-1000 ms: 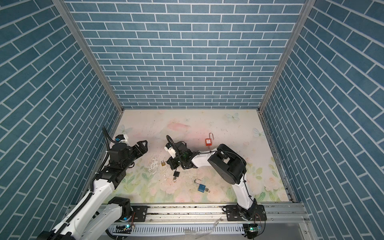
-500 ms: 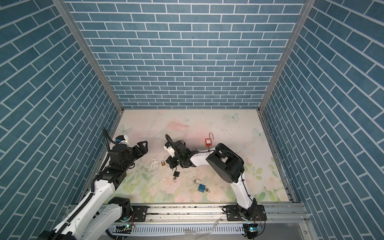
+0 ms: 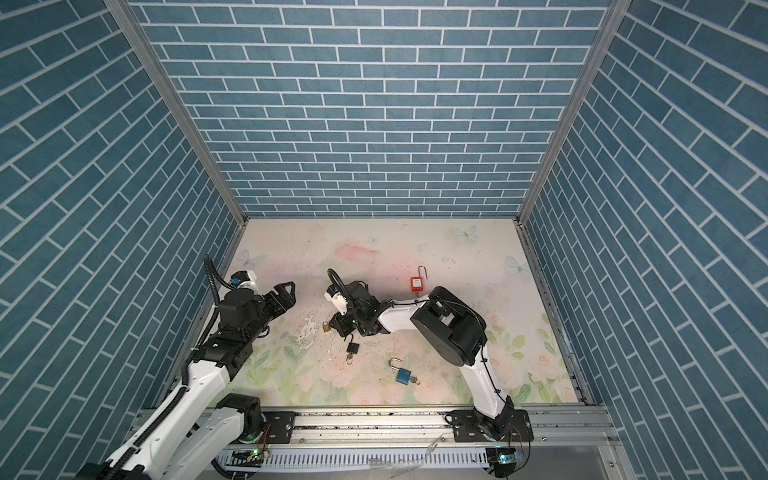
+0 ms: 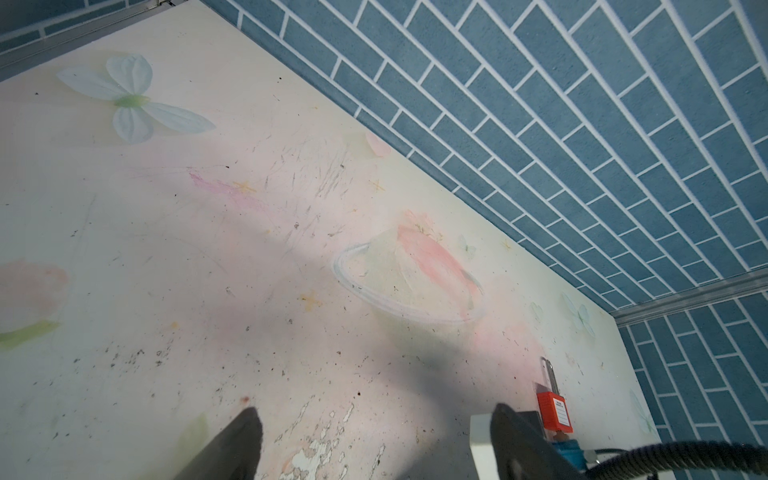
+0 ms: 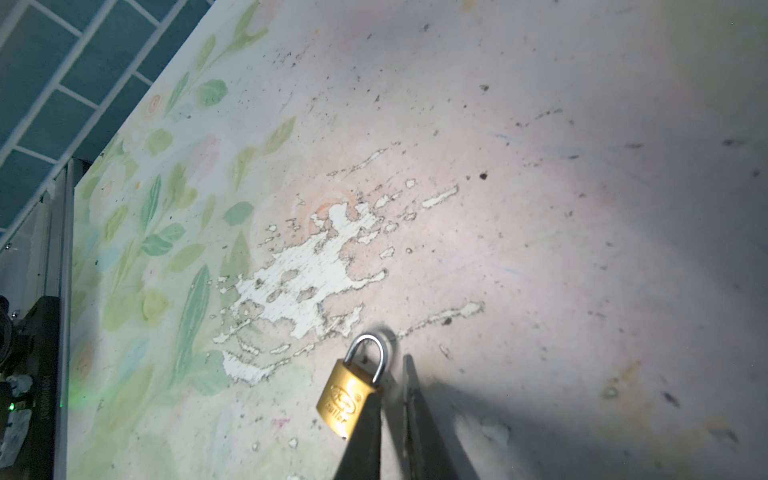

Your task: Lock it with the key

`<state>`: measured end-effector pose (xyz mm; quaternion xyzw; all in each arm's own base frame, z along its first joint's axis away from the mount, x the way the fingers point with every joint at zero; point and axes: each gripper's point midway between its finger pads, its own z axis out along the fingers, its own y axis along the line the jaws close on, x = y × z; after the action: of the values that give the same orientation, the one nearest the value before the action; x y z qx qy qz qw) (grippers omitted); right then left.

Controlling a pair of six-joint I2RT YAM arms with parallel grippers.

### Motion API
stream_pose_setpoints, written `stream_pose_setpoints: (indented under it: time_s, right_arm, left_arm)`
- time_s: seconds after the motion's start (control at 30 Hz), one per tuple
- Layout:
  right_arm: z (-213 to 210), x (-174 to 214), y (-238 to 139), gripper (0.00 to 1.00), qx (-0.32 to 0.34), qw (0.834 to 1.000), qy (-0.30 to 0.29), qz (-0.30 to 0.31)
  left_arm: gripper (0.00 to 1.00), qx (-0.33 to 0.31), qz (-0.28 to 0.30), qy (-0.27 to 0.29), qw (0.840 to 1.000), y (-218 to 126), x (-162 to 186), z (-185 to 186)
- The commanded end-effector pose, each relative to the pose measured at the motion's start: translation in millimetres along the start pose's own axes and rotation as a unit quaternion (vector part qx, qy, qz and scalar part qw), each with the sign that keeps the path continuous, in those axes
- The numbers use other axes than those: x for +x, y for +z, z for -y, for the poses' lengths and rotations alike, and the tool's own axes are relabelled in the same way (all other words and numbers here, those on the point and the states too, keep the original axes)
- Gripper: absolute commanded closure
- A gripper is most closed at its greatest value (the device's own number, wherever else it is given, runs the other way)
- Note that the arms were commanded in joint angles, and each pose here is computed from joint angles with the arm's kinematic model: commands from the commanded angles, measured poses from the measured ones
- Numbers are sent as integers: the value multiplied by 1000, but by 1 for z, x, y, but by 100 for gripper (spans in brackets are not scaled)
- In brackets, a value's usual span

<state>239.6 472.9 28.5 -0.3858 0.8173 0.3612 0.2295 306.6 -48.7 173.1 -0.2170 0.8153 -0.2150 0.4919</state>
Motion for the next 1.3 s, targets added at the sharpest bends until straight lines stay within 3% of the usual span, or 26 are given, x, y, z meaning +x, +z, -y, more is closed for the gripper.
stream_pose_setpoints:
  time_s: [0.0,0.77,1.27]
  right_arm:
    - [2,11,7,82,3,1000,-9,-21]
    - [-12,-31,-27,61,11,998,-10,55]
    - [-3,-11,-10,55,-14,999,29,24]
  left_arm:
    - [12,-1,14,-2,1000,-1,-4,-2]
    - [12,-30,19,-21,999,-2,-4,-13]
    - [13,-36,22,-17,999,-3,-5,-15]
